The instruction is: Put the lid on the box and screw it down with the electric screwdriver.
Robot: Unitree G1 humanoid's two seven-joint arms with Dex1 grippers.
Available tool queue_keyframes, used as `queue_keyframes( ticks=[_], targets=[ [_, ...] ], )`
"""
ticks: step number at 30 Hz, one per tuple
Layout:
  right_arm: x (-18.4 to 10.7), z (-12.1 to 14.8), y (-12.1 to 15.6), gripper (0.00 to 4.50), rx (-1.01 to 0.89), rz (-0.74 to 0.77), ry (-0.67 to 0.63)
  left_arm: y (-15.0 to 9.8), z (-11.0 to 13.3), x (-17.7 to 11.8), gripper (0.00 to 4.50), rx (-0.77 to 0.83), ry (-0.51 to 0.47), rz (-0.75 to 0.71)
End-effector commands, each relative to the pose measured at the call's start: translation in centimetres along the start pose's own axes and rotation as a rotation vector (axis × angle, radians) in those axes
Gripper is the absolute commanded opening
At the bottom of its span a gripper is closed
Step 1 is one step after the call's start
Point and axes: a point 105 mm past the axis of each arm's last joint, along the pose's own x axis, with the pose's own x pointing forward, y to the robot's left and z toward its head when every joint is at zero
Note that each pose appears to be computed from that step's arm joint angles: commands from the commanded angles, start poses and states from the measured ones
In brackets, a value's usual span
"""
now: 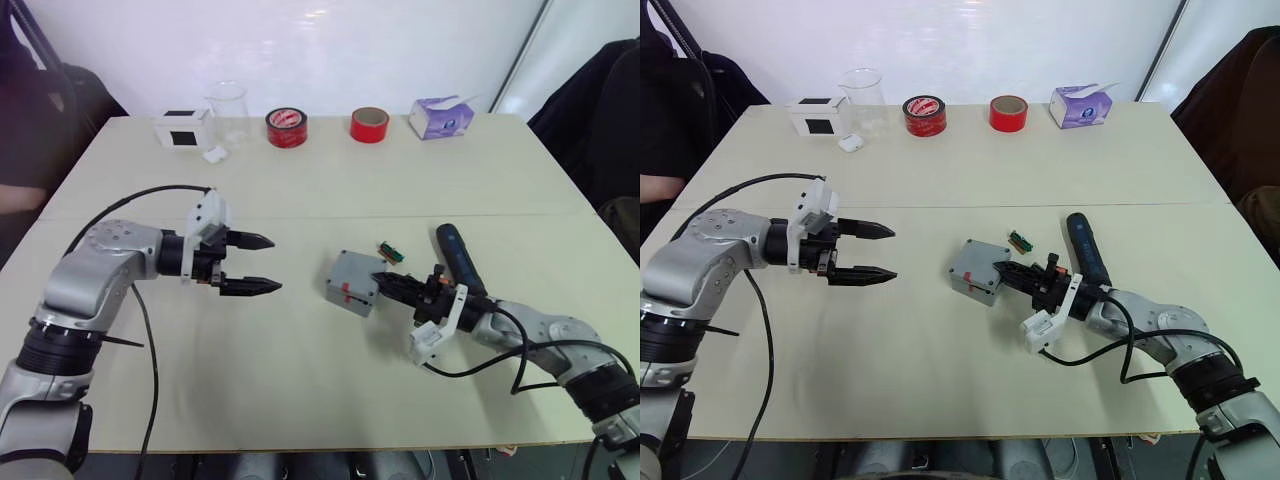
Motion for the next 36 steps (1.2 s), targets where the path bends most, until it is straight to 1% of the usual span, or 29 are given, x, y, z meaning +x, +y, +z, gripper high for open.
queue_keyframes(
  ticks=[1, 3, 7, 8, 10, 11, 14, 17, 18, 21, 25, 30, 31, 33, 34, 36],
  targets=[
    [0.0, 0.4, 0.4, 0.12, -0.007, 0.022, 0.004, 0.1, 1.2, -0.2, 4.42, 0.056, -0.017, 0.017],
    [0.0, 0.4, 0.5, 0.12, -0.005, 0.023, 0.007, 0.2, 1.2, -0.2, 4.42, 0.057, -0.017, 0.018],
    [0.0, 0.5, 1.0, 0.12, -0.005, 0.031, 0.015, 0.8, 2.1, 0.7, 4.42, 0.081, -0.051, 0.030],
    [-0.1, 0.4, 1.1, 0.12, -0.005, 0.034, 0.018, 0.9, 2.5, 1.3, 3.90, 0.094, -0.059, 0.022],
    [-0.2, 0.3, 1.4, 0.12, -0.003, 0.042, 0.027, 0.7, 3.3, 2.7, 3.33, 0.127, -0.082, -0.014],
    [-0.2, 0.2, 1.5, 0.12, -0.002, 0.045, 0.031, 0.7, 3.6, 3.3, 2.78, 0.139, -0.094, -0.028],
    [-0.4, -0.1, 1.4, 0.12, -0.020, 0.043, 0.049, 0.8, 4.3, 5.7, 1.61, 0.156, -0.137, -0.055],
    [-0.4, -0.1, 1.5, 0.12, -0.025, 0.042, 0.048, 0.6, 3.9, 8.5, 0.54, 0.165, -0.145, -0.101],
    [-0.4, -0.1, 1.5, 0.12, -0.027, 0.043, 0.046, 0.4, 3.5, 9.3, 0.05, 0.172, -0.140, -0.116],
    [-0.4, 0.1, 1.4, 0.12, -0.027, 0.041, 0.043, 0.6, 2.6, 10.9, 0.01, 0.168, -0.134, -0.121],
    [-0.6, 0.2, 1.4, 0.12, -0.026, 0.045, 0.041, 0.3, 0.6, 11.8, 0.01, 0.188, -0.064, -0.151],
    [-0.7, 0.4, 1.6, 0.12, -0.012, 0.057, 0.032, 0.4, -0.6, 12.7, 0.01, 0.221, -0.013, -0.136],
    [-0.7, 0.5, 1.6, 0.12, -0.013, 0.055, 0.026, 0.5, -0.7, 12.9, 0.01, 0.220, -0.019, -0.131],
    [-0.8, 0.6, 1.5, 1.14, -0.012, 0.048, 0.017, 0.6, -0.6, 13.2, 0.00, 0.195, -0.041, -0.119],
    [-0.9, 0.6, 1.4, 1.29, -0.003, 0.045, 0.013, 0.7, -0.7, 13.4, 0.00, 0.185, -0.040, -0.109],
    [-1.0, 0.6, 1.4, 2.12, 0.007, 0.047, 0.008, 0.8, -1.1, 13.5, 0.00, 0.186, -0.027, -0.102]
  ],
)
